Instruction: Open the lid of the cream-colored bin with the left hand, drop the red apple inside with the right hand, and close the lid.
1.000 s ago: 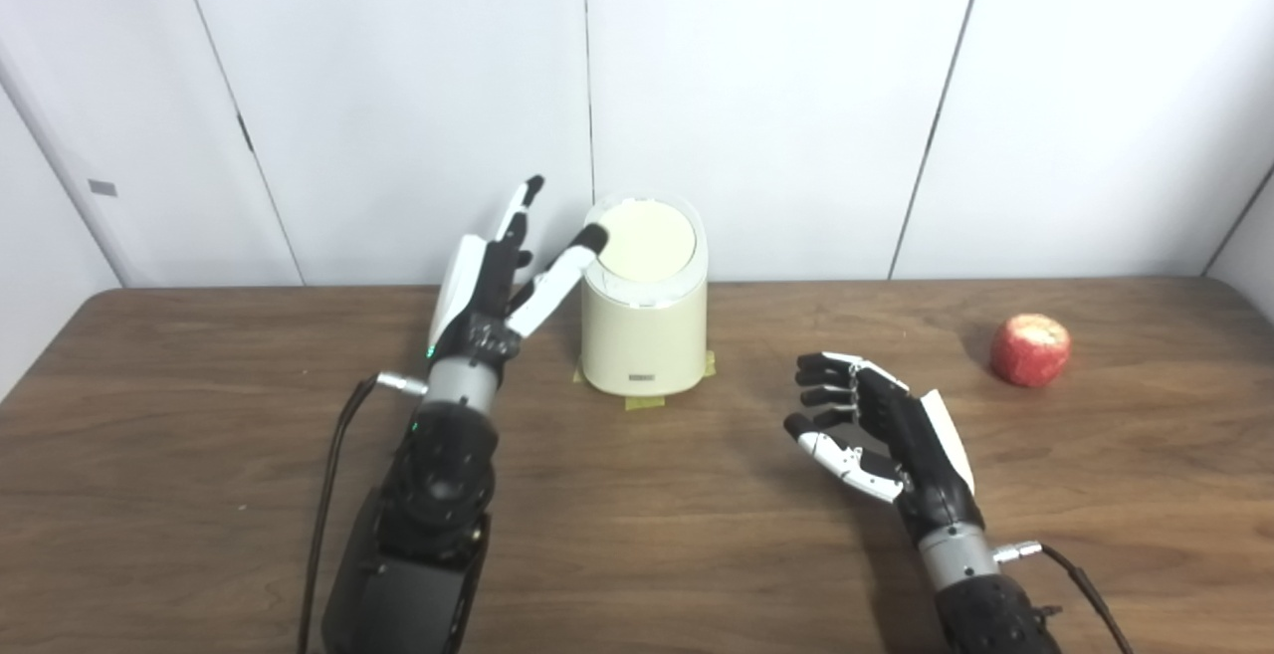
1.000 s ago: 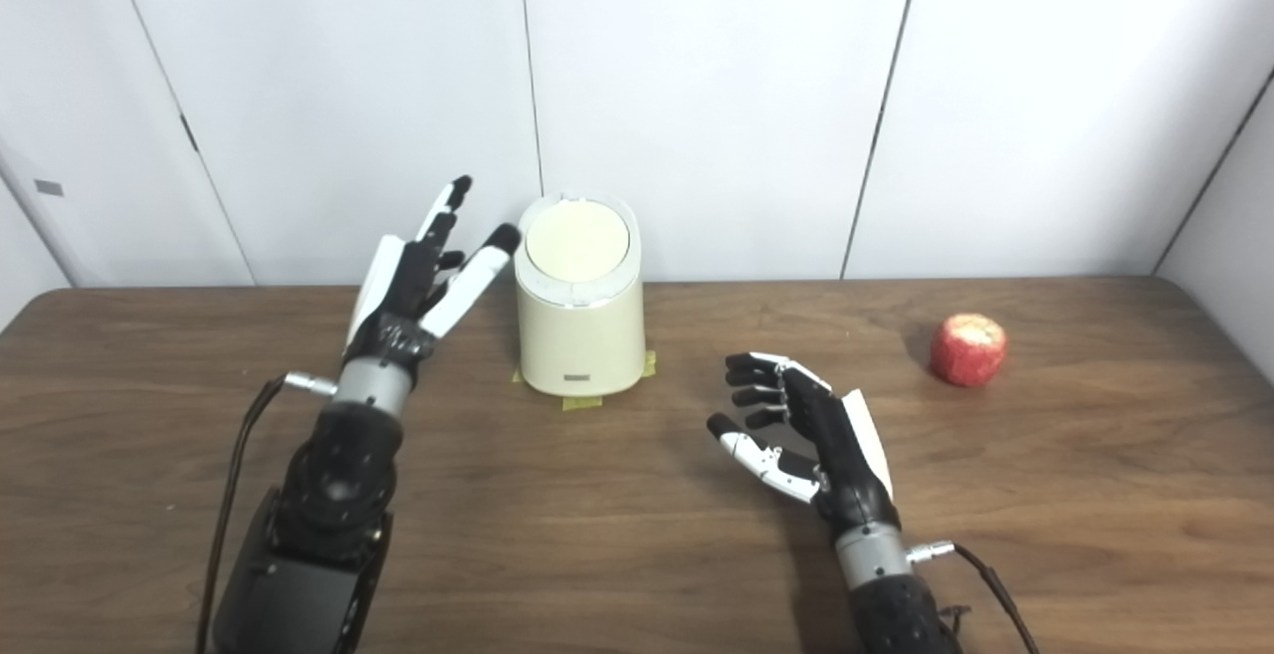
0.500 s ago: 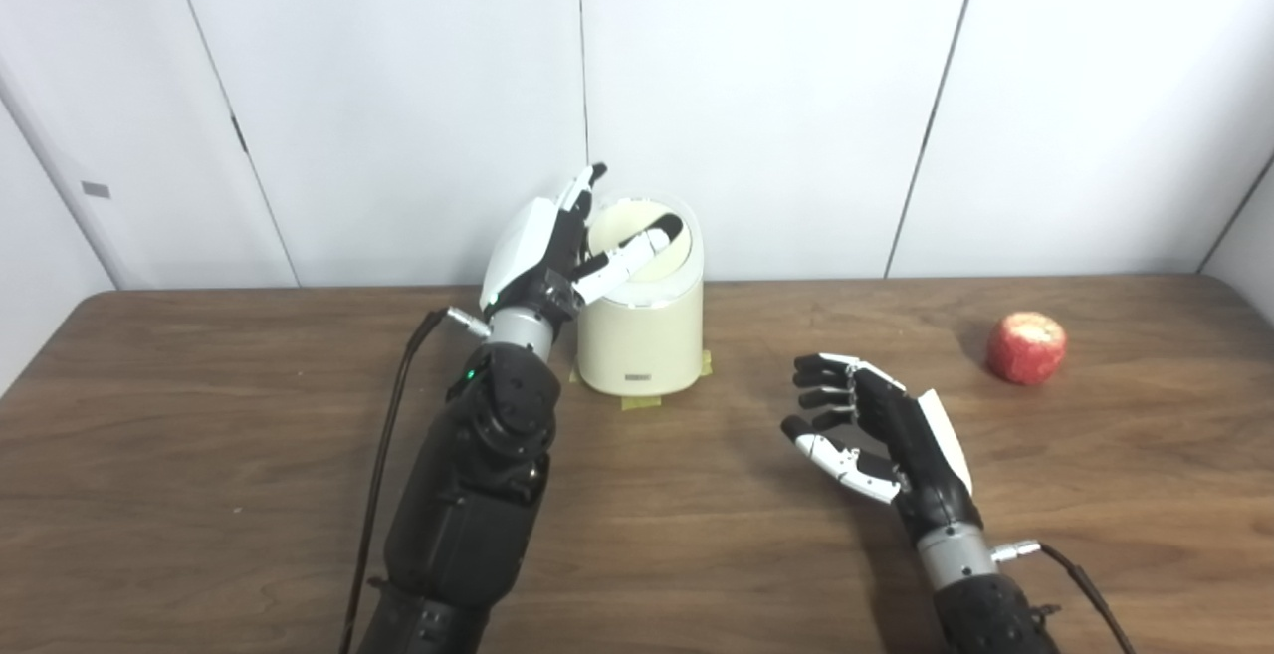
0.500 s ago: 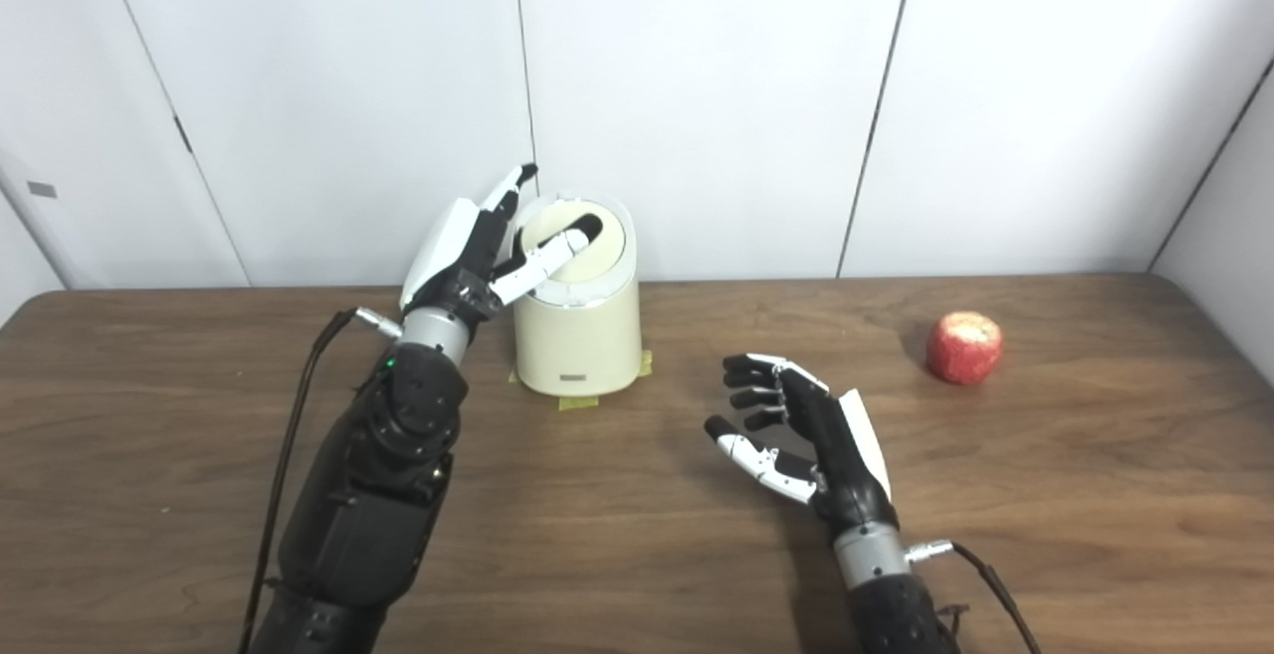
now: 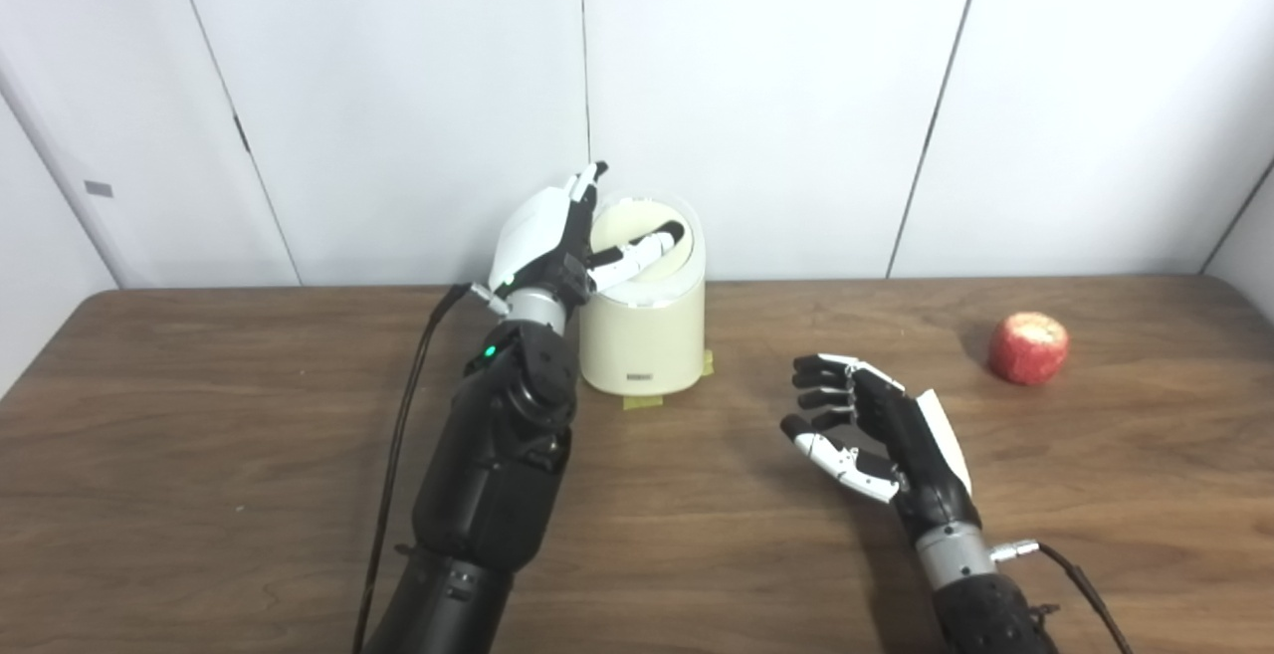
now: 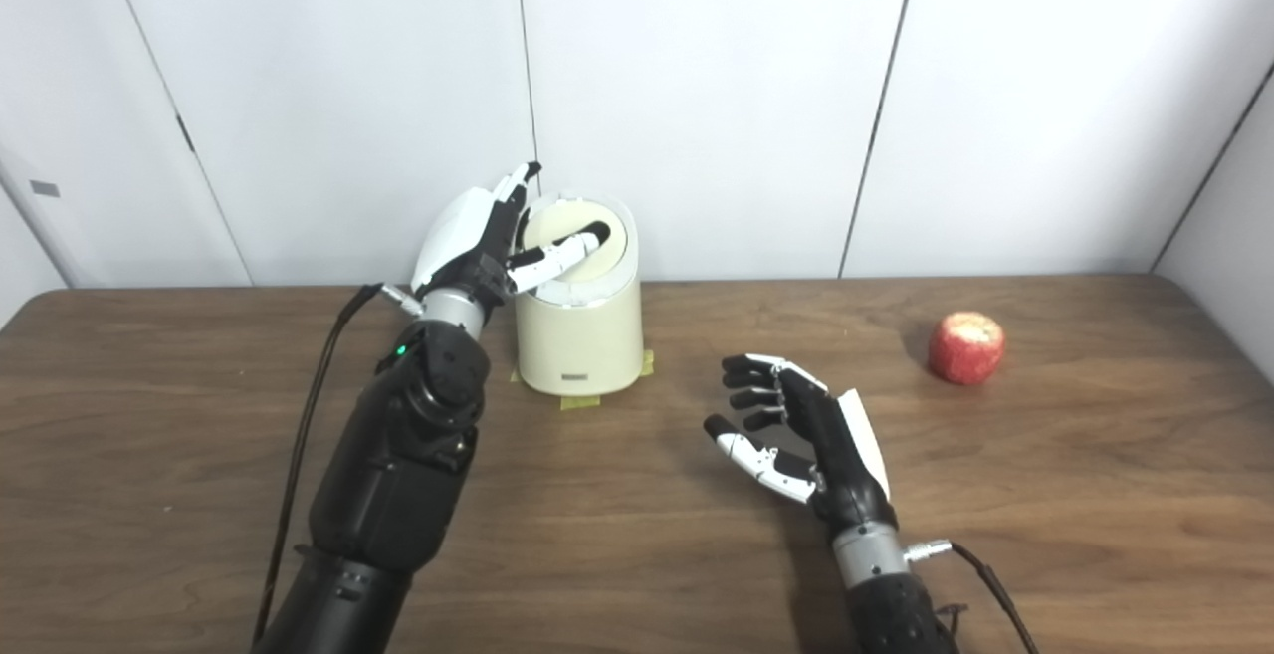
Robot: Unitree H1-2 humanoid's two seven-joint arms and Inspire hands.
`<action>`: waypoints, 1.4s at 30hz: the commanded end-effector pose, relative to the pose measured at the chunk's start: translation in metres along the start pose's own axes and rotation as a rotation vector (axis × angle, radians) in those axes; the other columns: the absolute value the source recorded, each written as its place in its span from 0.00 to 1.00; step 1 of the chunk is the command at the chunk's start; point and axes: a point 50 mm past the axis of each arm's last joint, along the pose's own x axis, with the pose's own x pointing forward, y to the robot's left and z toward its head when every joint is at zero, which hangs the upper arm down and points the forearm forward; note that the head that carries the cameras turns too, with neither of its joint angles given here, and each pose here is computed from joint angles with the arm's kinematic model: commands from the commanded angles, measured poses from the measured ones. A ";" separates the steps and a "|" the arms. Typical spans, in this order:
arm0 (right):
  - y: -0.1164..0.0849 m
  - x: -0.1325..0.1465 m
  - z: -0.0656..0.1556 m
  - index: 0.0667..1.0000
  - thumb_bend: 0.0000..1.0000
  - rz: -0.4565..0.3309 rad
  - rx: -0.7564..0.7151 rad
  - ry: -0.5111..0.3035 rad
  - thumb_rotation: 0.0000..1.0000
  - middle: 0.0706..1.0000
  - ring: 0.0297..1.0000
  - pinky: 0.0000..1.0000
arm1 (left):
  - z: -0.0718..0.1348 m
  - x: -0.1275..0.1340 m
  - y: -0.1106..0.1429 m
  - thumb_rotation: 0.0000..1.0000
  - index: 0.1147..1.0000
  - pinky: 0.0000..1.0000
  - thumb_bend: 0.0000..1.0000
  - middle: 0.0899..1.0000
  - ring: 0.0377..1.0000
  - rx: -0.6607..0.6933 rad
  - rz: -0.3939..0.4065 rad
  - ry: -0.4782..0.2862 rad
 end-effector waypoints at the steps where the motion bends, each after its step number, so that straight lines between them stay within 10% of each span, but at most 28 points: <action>1: -0.004 0.012 0.019 0.66 0.25 -0.019 -0.004 -0.096 0.25 0.67 0.65 0.56 | 0.028 0.010 0.023 0.62 1.00 0.95 0.59 1.00 1.00 0.024 0.089 -0.064; 34: -0.004 0.011 0.020 0.66 0.25 -0.015 0.012 -0.087 0.23 0.67 0.65 0.56 | 0.017 0.012 0.013 0.36 0.96 0.93 0.40 1.00 0.99 0.244 0.158 -0.060; 42: -0.003 0.010 0.021 0.65 0.26 -0.016 0.016 -0.083 0.24 0.66 0.64 0.56 | 0.014 0.014 0.015 0.31 0.96 0.94 0.56 1.00 0.99 0.227 0.148 -0.049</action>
